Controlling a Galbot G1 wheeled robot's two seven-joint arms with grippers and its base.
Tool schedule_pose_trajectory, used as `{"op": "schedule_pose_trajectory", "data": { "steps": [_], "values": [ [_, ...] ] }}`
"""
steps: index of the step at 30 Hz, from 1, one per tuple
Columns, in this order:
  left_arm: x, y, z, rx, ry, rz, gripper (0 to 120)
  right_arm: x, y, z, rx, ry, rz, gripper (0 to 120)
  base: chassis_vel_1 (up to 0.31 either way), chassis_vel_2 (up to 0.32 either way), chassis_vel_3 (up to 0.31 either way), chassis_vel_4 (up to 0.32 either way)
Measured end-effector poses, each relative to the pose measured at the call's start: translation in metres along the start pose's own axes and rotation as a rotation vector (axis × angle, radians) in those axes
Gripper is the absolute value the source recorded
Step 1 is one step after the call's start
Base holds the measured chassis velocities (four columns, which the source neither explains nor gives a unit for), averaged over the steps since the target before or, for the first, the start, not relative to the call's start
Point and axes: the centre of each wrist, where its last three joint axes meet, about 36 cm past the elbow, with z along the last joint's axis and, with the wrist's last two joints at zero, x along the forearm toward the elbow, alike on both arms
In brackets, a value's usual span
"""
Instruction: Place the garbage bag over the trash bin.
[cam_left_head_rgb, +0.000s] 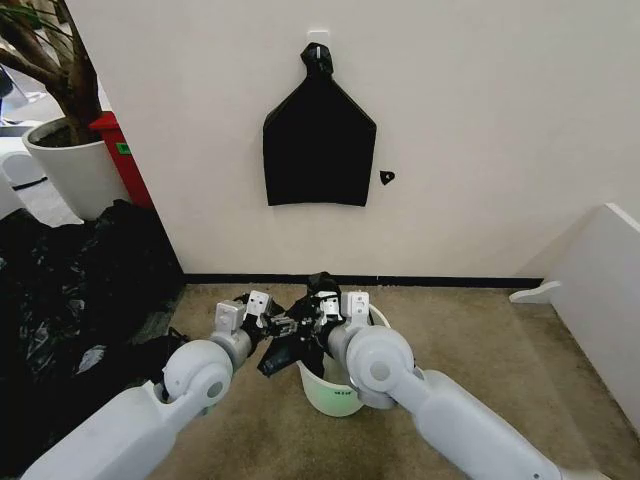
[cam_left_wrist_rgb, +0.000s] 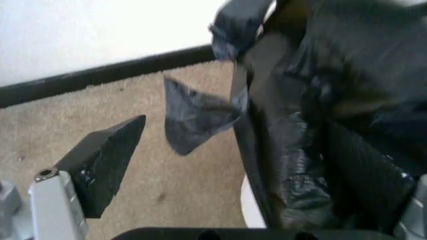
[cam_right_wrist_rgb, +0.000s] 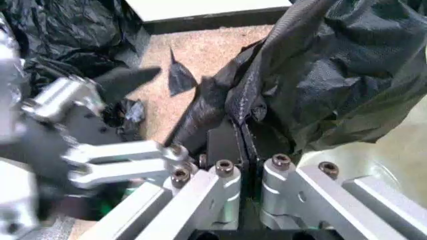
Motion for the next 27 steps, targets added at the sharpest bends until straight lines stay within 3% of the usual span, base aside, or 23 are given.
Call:
{"op": "schedule_pose_trajectory", "data": {
  "steps": [12,27],
  "values": [
    [-0.026,-0.001,0.005,-0.013,0.050,-0.042,100,0.011,-0.007,-0.006,-0.015,-0.019,-0.008,0,0.000,0.000,0.000,0.000],
    [-0.028,0.001,0.009,-0.024,0.098,-0.075,100,0.036,-0.037,-0.016,-0.060,-0.050,0.035,0,0.000,0.000,0.000,0.000]
  ]
}}
